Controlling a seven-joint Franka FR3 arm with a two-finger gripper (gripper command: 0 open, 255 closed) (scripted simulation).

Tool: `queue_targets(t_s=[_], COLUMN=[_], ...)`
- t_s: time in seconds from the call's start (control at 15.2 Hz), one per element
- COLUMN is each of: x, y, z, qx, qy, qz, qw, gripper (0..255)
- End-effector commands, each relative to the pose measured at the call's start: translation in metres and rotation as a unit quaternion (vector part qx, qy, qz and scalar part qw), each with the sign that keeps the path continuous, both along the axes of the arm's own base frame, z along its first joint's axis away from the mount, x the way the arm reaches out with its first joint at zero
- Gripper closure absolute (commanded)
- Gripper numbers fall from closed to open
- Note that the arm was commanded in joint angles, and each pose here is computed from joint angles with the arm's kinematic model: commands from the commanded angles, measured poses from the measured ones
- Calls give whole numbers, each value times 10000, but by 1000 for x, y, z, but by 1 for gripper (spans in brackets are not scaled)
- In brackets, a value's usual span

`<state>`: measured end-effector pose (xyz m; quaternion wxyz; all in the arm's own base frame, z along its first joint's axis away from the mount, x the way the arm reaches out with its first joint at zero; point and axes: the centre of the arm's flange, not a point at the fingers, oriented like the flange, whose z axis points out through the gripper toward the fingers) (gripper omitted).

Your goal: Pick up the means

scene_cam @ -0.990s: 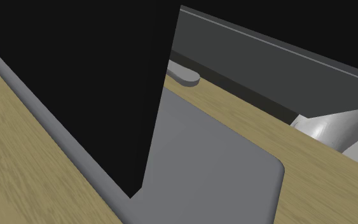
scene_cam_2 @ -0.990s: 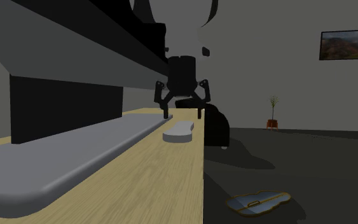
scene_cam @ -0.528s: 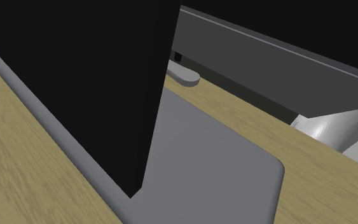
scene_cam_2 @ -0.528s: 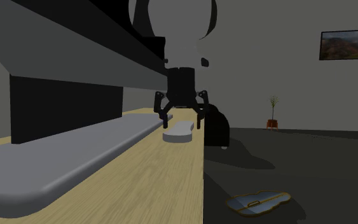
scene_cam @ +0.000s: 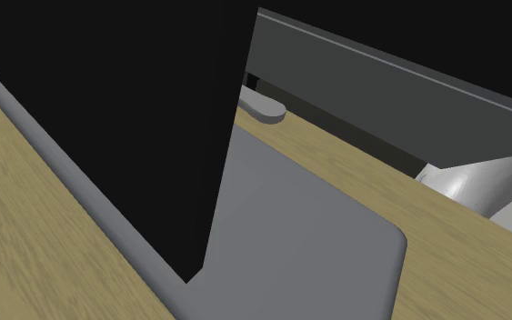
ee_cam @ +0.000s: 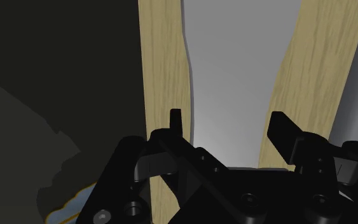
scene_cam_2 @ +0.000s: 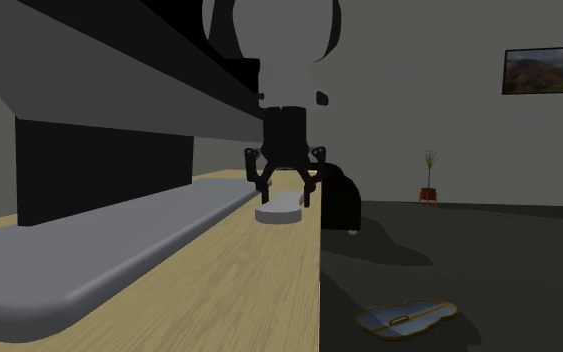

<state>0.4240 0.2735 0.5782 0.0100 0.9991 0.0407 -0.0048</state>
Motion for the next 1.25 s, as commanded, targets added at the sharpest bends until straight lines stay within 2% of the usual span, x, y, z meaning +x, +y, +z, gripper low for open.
queue_targets(t_s=[0.0,1.06,1.19], x=[0,0,0], y=[0,0,0], z=[0,79,80], qx=[-1,0,0], qy=[1,1,1], qz=[-2,-2,-2], qw=[10000,10000,10000], gripper=[255,255,255])
